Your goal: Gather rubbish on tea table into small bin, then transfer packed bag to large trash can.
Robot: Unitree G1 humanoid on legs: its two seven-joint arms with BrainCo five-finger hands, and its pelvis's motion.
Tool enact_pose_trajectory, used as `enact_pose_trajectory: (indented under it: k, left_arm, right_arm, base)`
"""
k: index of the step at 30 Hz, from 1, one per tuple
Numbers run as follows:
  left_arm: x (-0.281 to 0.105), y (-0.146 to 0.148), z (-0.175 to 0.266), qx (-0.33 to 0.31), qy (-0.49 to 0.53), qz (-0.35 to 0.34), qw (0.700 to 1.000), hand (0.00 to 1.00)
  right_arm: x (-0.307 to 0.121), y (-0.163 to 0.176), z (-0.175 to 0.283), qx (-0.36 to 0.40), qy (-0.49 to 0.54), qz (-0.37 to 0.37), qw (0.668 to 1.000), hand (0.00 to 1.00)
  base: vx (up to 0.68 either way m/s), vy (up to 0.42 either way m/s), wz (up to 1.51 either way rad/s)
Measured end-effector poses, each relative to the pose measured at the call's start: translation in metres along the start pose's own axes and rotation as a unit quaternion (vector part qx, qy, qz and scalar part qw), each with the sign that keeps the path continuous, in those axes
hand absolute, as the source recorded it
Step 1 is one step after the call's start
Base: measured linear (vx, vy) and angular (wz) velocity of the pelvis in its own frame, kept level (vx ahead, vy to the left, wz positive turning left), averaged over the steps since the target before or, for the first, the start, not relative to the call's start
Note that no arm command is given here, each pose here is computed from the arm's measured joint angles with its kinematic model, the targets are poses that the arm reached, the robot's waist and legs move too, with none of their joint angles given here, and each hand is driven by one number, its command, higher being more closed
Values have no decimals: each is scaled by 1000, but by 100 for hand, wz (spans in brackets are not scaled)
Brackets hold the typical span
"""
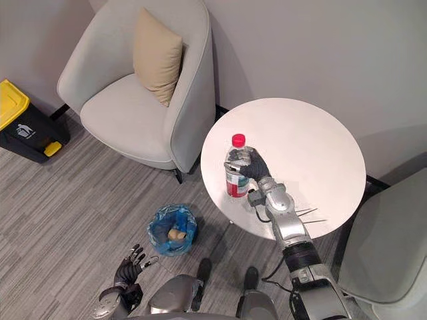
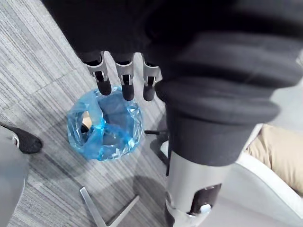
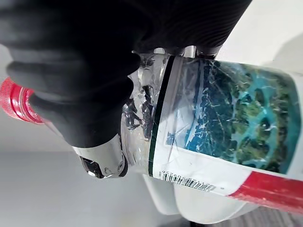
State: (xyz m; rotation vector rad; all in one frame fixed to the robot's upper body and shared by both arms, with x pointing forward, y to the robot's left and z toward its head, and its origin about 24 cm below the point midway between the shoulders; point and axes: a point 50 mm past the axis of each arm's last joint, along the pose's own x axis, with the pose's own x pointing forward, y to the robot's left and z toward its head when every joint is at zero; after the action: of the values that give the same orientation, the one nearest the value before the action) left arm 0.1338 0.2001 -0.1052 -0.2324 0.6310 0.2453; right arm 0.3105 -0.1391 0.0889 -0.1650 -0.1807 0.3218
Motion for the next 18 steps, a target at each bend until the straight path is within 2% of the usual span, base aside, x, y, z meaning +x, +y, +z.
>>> enact_pose_trajectory:
  k: [6,11,18]
  left_arm:
    - [0,0,0,-6,-1,6,1000,0]
    - [0,-5,-5,-3,7,-2,1000,0]
    - [3,-25,-9,15,17,-40,999,0]
  right_arm:
    - [-18,35,2,27,-18,67,997,100]
    - [-23,43,2,43,-26,65,997,100]
    - [-19,44,7,53,-42,48,997,100]
  base:
    - [-11,-19,43]
    - [-50,-13,89]
    - [25,101,80]
